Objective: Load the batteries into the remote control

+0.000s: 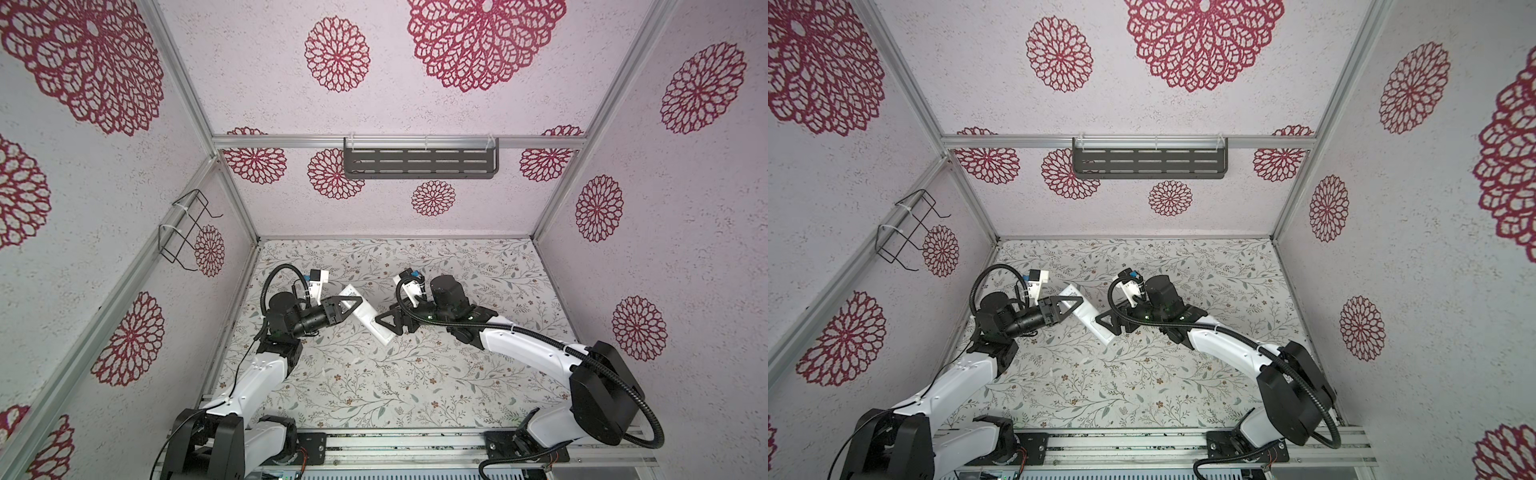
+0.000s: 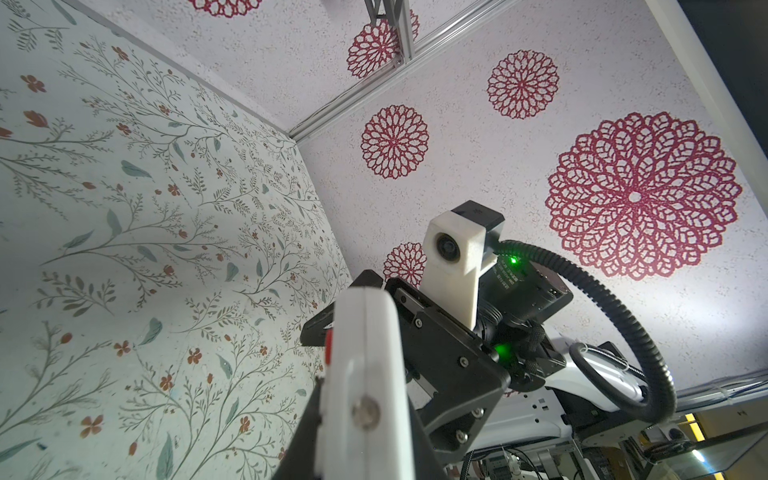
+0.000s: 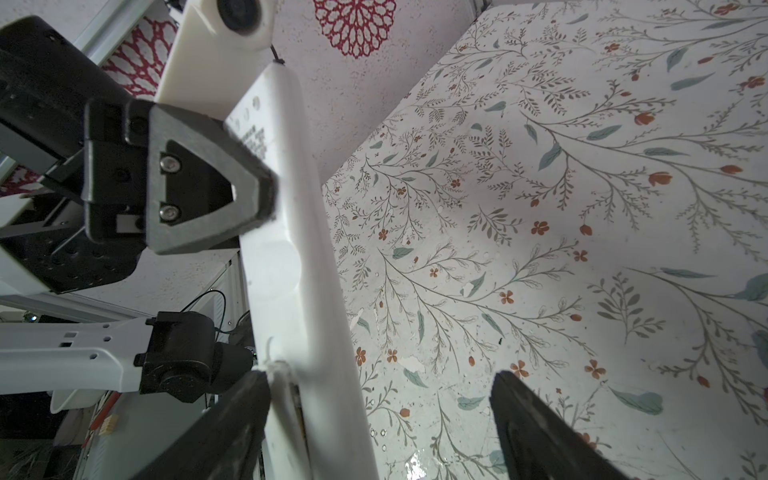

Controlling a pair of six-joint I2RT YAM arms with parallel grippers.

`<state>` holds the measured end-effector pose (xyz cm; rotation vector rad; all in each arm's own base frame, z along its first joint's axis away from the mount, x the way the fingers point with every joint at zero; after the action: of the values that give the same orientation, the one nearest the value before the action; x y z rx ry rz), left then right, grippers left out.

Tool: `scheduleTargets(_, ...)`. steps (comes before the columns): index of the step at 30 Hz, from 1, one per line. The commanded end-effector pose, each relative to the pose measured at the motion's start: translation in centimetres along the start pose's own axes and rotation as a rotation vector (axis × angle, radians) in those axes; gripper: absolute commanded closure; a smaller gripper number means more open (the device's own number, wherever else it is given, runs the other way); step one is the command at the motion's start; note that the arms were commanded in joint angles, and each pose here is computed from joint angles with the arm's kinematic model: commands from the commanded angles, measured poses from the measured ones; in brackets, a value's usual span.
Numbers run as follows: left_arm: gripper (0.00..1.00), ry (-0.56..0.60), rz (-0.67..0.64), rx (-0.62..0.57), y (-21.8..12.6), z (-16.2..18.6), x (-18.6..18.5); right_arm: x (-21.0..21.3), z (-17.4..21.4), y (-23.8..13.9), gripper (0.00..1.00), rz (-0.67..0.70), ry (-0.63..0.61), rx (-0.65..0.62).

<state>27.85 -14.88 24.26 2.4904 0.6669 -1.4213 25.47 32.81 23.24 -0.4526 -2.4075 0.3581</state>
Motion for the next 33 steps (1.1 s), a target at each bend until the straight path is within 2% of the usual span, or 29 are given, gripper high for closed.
scheduleTargets(1,0.99,0.044,0.037,-0.002,0.2,-0.5,-1.3,0.7,-1.4,-0.2,0.13,-0.025,-0.009,-0.034)
scheduleTargets(24,0.99,0.061,0.048,-0.01,-0.1,-0.5,-1.9,-2.0,1.3,0.6,0.13,0.078,0.017,0.015)
scheduleTargets(28,0.99,0.058,0.044,-0.011,-0.1,-0.6,-1.7,-1.6,0.7,0.3,0.13,0.061,0.01,-0.004)
scheduleTargets(33,0.99,0.059,0.041,-0.01,-0.1,-0.5,-1.7,0.4,-1.3,-1.3,0.13,-0.005,-0.02,-0.086)
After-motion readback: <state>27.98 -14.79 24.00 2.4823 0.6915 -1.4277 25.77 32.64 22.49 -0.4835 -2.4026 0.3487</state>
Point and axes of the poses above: each gripper's point midway between its finger pads, its own y axis out along the fingers, its own x axis along the line the jaws close on, z = x × y, the point moved 4 cm from there along -y, back along the fingers, and after that the axes turned 1 degree about y, right-handed, at the moved point
